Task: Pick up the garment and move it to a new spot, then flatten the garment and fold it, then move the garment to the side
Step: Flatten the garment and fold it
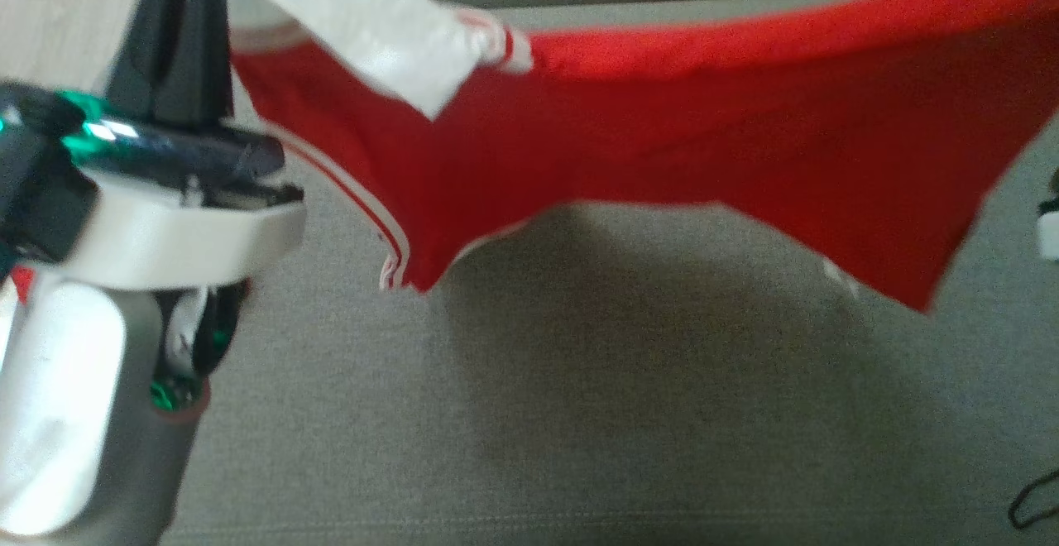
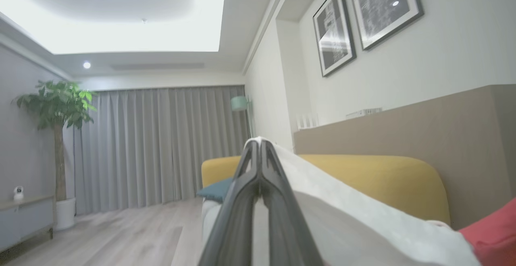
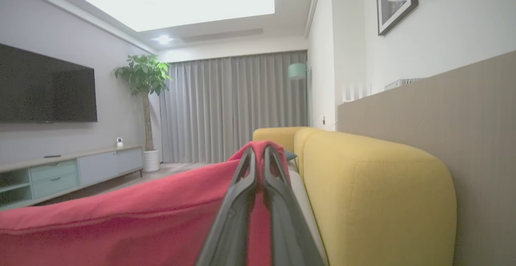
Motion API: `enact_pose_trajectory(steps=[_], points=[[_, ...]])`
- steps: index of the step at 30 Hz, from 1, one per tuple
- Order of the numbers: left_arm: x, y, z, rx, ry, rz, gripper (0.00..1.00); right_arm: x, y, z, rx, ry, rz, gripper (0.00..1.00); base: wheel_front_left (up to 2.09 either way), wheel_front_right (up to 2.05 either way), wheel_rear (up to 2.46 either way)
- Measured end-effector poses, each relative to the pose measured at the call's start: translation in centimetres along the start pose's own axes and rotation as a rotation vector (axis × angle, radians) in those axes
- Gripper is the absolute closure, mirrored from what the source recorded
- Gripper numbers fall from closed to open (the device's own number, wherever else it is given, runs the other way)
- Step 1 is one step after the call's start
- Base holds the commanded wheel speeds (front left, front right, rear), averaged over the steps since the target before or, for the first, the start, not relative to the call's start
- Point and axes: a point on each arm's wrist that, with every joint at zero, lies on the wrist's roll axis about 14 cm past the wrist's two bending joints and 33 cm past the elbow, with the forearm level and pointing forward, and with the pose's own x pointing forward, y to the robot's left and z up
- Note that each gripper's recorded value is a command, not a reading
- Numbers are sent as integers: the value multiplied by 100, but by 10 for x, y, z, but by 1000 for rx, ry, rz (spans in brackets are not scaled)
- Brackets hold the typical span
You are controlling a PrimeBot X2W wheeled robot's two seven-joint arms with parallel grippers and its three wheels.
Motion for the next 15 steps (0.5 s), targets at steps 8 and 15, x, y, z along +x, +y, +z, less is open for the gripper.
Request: enact_pose_trajectory(steps=[8, 15], points=[[24, -11, 59, 38, -128, -60, 100, 0, -2, 51, 1, -109, 5, 100, 0, 0, 0], [45, -14, 27, -2, -32, -86, 100, 10, -4, 28, 24, -38, 2, 100, 0, 0, 0]])
